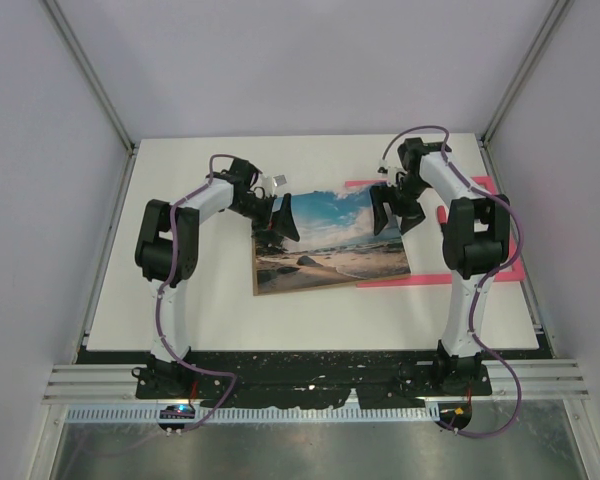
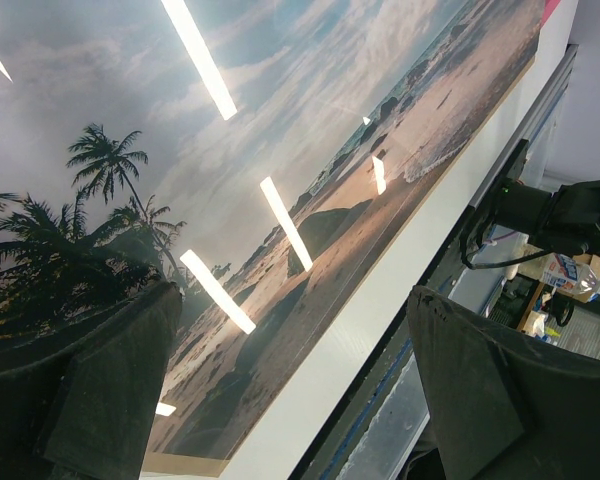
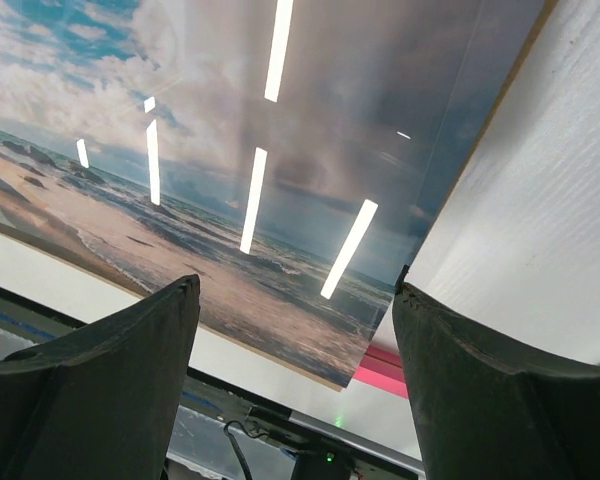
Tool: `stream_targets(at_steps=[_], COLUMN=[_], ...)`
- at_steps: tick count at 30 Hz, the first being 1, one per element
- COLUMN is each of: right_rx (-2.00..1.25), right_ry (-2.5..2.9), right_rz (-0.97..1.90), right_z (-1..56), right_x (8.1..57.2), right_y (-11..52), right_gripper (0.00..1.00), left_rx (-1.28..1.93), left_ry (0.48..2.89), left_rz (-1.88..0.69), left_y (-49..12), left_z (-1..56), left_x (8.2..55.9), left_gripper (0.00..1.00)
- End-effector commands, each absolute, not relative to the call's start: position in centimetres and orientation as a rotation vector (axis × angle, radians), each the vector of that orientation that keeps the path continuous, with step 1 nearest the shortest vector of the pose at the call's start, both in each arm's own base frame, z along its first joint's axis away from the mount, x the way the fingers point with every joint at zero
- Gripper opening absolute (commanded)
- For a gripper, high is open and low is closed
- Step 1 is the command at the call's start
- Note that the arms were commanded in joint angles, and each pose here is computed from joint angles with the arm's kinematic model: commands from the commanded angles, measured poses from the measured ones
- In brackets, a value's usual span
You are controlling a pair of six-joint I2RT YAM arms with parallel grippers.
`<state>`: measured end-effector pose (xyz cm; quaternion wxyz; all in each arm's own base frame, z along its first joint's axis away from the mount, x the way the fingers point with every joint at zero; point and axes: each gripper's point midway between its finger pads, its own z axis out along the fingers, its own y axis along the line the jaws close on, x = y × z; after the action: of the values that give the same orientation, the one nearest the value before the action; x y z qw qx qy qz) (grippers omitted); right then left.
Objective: Take the photo out of the frame
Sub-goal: Adjust the photo frame at the center of the board.
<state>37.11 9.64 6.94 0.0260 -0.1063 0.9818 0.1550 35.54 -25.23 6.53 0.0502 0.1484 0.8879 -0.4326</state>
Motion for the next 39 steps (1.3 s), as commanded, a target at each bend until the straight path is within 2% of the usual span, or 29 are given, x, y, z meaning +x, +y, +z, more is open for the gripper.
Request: stream_targets(at_steps=[1,15,29,39], right_rx=[-0.337,-0.337,-0.342,-0.341], right_ry=[2.949,2.982,2.947,2.97], right_rz=[0.392,0.513,0.512,0.528], right_z=[9.0,7.6,9.6,8.8], right_x=[38.2,36.8,36.5,36.2], right_y=[8.6,9.7,9.8,9.8], right_gripper=[0.82,0.82,0.82,0.82], left_rx=[0.483,0.481,0.483,0.484], left_ry=[2.669,2.669,2.67,2.671], left_rz=[-1.32,-1.316,-1.316,-1.314], left_y=[-25.6,-25.6,-25.6,-25.6], left_z=[6.9,6.9,6.9,6.9], left_x=[36.1,36.2,36.2,36.2], left_gripper=[1.0,1.0,1.0,1.0])
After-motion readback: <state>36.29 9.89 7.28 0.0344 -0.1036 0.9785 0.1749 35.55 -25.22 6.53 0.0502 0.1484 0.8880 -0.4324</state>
